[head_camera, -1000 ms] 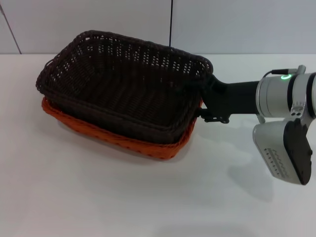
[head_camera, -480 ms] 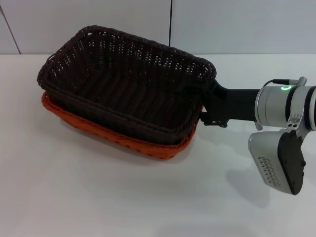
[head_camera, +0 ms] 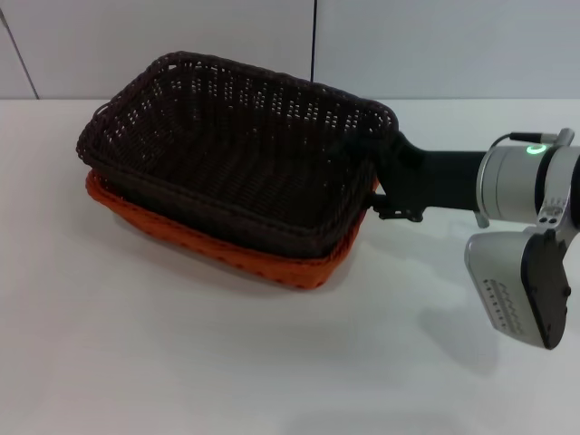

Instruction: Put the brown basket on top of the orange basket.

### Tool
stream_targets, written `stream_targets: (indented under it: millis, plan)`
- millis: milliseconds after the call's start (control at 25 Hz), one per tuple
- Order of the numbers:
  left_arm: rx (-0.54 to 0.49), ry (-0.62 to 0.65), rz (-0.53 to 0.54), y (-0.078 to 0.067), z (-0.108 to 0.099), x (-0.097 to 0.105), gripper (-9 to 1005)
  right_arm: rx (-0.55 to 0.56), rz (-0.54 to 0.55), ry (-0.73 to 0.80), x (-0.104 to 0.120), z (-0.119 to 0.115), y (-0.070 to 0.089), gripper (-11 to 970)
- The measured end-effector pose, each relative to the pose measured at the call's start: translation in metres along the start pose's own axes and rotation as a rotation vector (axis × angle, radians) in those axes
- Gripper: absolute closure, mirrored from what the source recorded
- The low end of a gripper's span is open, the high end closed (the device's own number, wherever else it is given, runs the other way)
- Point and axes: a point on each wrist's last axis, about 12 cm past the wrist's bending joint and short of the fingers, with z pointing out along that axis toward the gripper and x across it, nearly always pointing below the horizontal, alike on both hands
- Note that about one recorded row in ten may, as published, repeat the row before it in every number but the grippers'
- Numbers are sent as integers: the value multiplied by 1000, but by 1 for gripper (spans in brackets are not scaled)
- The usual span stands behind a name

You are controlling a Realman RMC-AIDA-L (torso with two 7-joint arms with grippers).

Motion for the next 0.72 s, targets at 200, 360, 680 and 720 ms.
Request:
stream_targets:
  millis: [200,360,680,720]
  plan:
    - [0,9,-1,-1,3,0,183,8,-6,5,0,-3,-2,135]
    - [1,16,0,-3,5,0,183,8,-1,6,-2,-7,0,135]
    - [-1,17,2,-2,5,0,183,27,-8,13,-9,-20,1,136]
    - [-4,18,2,0,4,1,183,34,-6,16,-11,-23,1,136]
